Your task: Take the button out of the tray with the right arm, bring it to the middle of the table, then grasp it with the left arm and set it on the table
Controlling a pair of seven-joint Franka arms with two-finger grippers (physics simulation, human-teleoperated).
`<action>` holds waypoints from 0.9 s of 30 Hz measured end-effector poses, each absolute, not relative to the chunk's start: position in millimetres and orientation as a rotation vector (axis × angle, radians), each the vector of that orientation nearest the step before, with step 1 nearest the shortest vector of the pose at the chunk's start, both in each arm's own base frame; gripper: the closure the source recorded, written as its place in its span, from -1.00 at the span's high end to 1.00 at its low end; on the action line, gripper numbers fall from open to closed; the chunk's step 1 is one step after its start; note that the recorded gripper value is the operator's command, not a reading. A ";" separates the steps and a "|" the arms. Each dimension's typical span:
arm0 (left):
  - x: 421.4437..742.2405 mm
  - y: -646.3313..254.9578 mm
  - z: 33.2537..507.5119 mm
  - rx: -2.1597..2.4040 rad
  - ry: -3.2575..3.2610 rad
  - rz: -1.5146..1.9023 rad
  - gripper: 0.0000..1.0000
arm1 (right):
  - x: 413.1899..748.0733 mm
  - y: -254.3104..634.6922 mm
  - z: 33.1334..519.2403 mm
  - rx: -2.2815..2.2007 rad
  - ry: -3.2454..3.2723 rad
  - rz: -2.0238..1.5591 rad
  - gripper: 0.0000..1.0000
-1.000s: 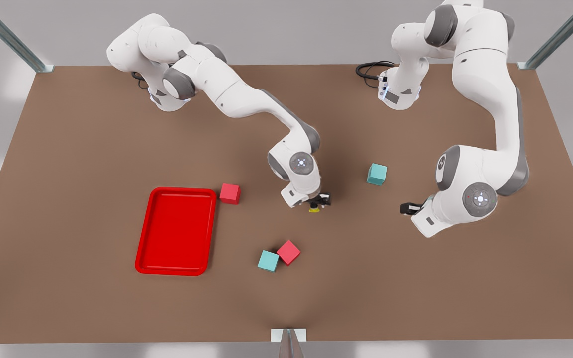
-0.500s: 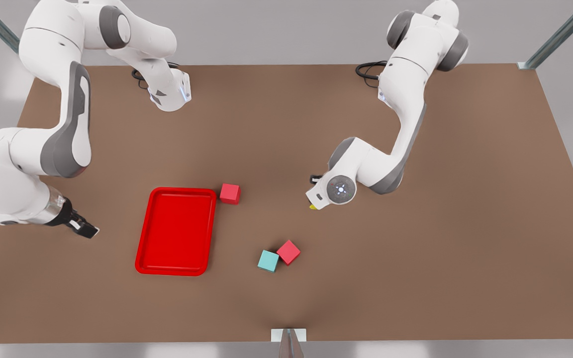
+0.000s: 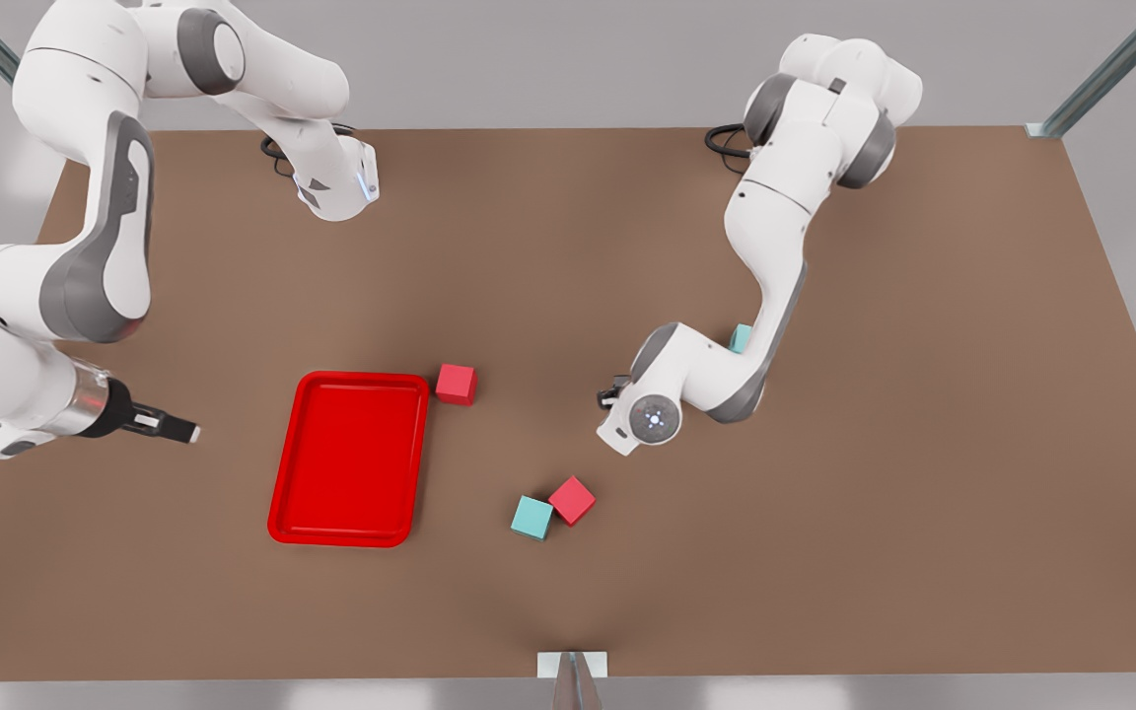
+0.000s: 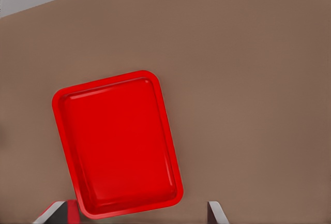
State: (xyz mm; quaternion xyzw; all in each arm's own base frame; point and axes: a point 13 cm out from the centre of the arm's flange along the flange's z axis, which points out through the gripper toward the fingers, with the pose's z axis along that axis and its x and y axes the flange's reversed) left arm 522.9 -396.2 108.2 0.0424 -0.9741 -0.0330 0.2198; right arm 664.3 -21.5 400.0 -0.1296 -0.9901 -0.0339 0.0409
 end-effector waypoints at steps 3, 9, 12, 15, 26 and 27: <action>503.0 -416.2 95.8 0.081 -2.692 -0.122 1.00 | 663.5 -21.0 399.4 -0.330 -3.037 -0.112 1.00; 497.0 -420.3 73.5 0.094 -2.700 -0.149 1.00 | 666.9 2.7 428.8 -0.170 -3.104 -0.118 1.00; 499.6 -418.2 65.7 0.102 -2.710 -0.159 1.00 | 675.0 7.1 459.4 -0.126 -3.179 -0.132 1.00; 507.1 -415.0 66.0 0.117 -2.724 -0.155 1.00 | 681.9 5.0 467.5 -0.099 -3.216 -0.134 1.00; 514.4 -409.7 56.6 0.126 -2.735 -0.146 1.00 | 687.6 27.0 476.7 0.045 -3.258 -0.124 1.00; 514.1 -411.0 56.2 0.124 -2.738 -0.144 1.00 | 687.6 32.3 478.8 0.064 -3.262 -0.122 1.00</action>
